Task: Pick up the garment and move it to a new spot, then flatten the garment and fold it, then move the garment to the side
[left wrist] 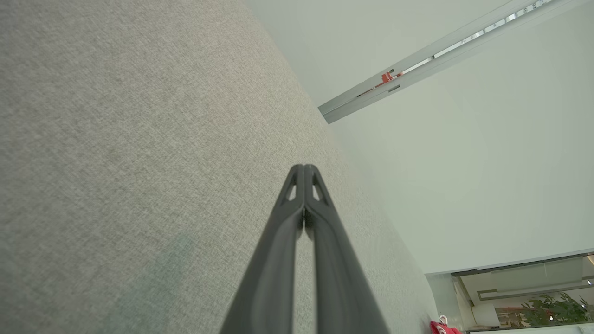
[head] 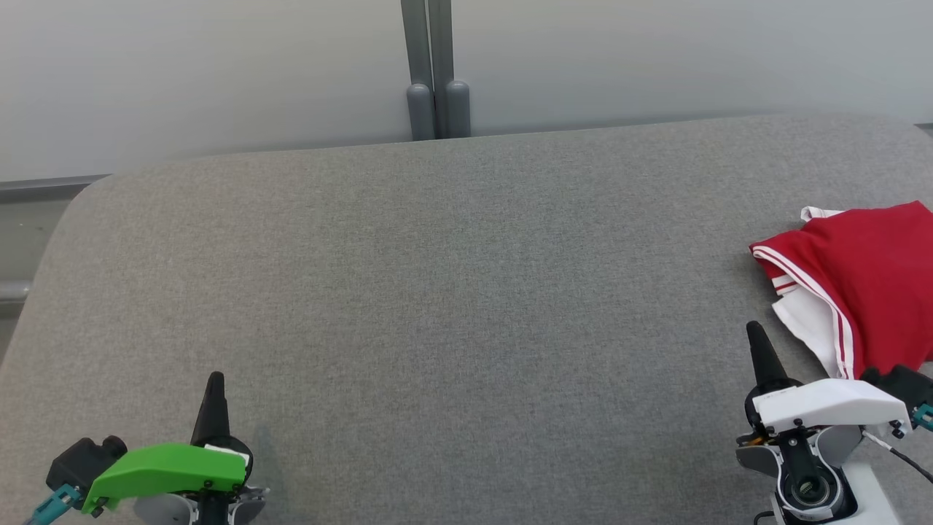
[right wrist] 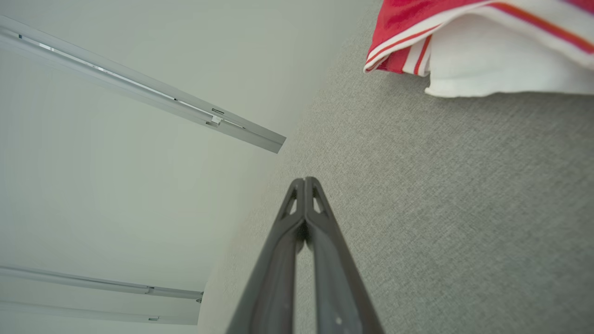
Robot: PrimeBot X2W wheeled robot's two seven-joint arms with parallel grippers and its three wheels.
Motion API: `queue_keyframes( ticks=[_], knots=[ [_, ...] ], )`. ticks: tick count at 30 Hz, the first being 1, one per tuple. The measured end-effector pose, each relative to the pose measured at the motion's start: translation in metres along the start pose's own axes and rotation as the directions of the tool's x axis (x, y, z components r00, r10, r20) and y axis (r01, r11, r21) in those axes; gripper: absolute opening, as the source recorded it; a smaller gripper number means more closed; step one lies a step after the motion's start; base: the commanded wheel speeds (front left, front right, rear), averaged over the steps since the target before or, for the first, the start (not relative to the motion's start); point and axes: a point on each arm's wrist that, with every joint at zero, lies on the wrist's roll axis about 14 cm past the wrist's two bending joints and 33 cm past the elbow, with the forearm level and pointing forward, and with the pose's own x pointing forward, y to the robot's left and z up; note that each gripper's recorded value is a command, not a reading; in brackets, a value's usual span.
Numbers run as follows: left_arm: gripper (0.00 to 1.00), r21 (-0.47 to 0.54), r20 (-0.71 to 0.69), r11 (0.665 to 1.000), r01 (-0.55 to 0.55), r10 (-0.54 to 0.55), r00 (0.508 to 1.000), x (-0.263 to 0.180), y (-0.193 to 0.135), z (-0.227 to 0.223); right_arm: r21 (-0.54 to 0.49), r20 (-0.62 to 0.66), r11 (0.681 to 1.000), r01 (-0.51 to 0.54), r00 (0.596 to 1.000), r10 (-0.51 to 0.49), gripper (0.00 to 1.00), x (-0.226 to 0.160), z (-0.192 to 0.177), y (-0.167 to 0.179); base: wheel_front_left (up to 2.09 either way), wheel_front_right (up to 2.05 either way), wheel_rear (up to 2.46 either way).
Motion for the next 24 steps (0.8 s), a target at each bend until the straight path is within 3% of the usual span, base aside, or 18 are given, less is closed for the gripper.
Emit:
queue_keyframes(
  ticks=[24],
  knots=[
    [0.00, -0.237, 0.013, 0.969, 0.065, -0.064, 0.998, 0.001, -0.013, 0.012, 0.233, -0.003, 0.972, -0.029, 1.000, 0.031, 0.00, -0.002, 0.004, 0.008, 0.00, 0.00, 0.00]
  ],
)
